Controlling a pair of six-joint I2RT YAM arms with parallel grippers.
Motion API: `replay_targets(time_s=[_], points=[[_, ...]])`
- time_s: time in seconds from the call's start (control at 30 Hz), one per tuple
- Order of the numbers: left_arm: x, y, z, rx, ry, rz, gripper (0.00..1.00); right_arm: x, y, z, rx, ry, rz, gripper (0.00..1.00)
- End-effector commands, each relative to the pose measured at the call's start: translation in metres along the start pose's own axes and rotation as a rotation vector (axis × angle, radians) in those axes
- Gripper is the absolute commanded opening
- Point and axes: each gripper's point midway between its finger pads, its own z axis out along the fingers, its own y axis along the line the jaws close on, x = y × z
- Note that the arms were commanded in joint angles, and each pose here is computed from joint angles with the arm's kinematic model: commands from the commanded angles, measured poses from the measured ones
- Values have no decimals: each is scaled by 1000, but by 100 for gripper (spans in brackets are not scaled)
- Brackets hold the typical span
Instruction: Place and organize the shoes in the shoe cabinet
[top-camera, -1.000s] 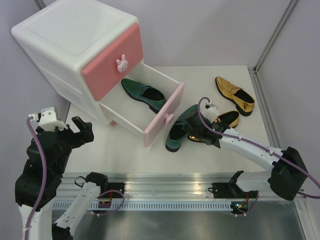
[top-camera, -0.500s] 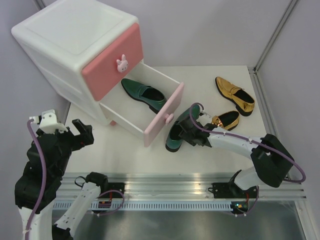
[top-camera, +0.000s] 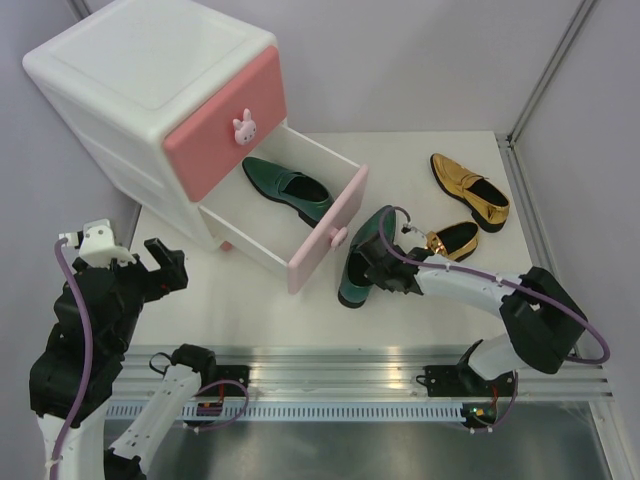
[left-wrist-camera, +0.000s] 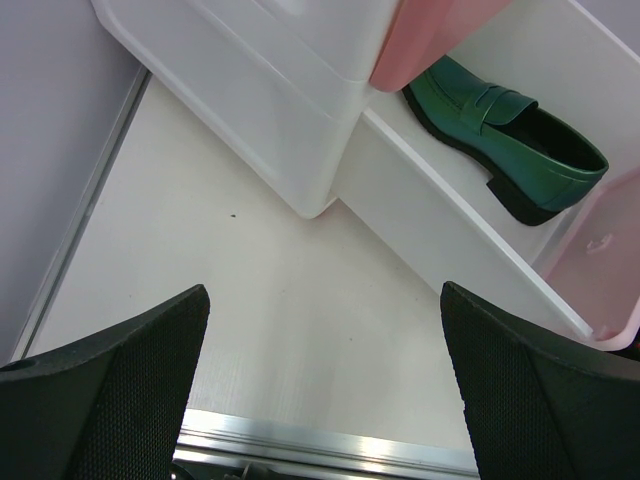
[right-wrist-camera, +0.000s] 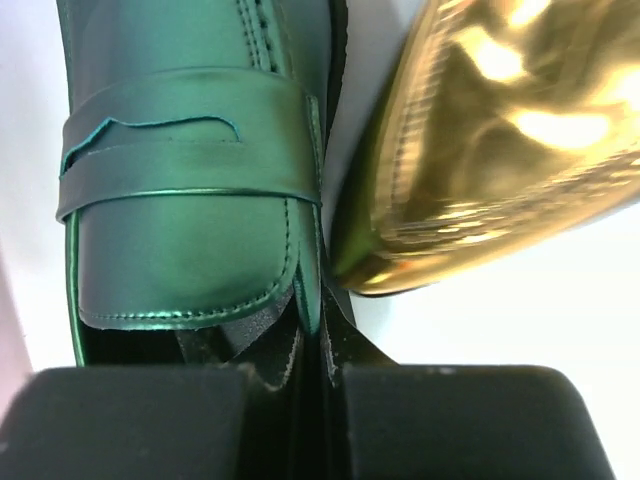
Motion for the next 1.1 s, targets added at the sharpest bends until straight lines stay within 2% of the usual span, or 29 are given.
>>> replay_targets(time_s=[0.0,0.17,0.53,0.67,0.7,0.8,0.93,1.07], points=[[-2,2,-3,-7,-6,6,100,-47,24,-33,-69,-157,34,1],[-6,1,-3,-5,-11,4,100,-97,21,-75,-66,-334,77,0],[-11,-1,-4,0,-20,0,100,-169,20,-144,-114,-577,169,1],[-12,-1,-4,2,-21,-2,100,-203,36,-184,-163,-680,128,0],[-11,-1,-4,2,-20,-1,100,-210,39,-193,-158,-706,75,0],[-11,0,-5,1,-23,-4,100,-238,67,-239,-256,-763,42,0],[-11,-1,-3,-1,-19,-4,100,-246,107,-271,-381,-744,-70,0],[-11,-2,-1,-1,-10,-7,100,-222,165,-275,-556,-598,-208,0]])
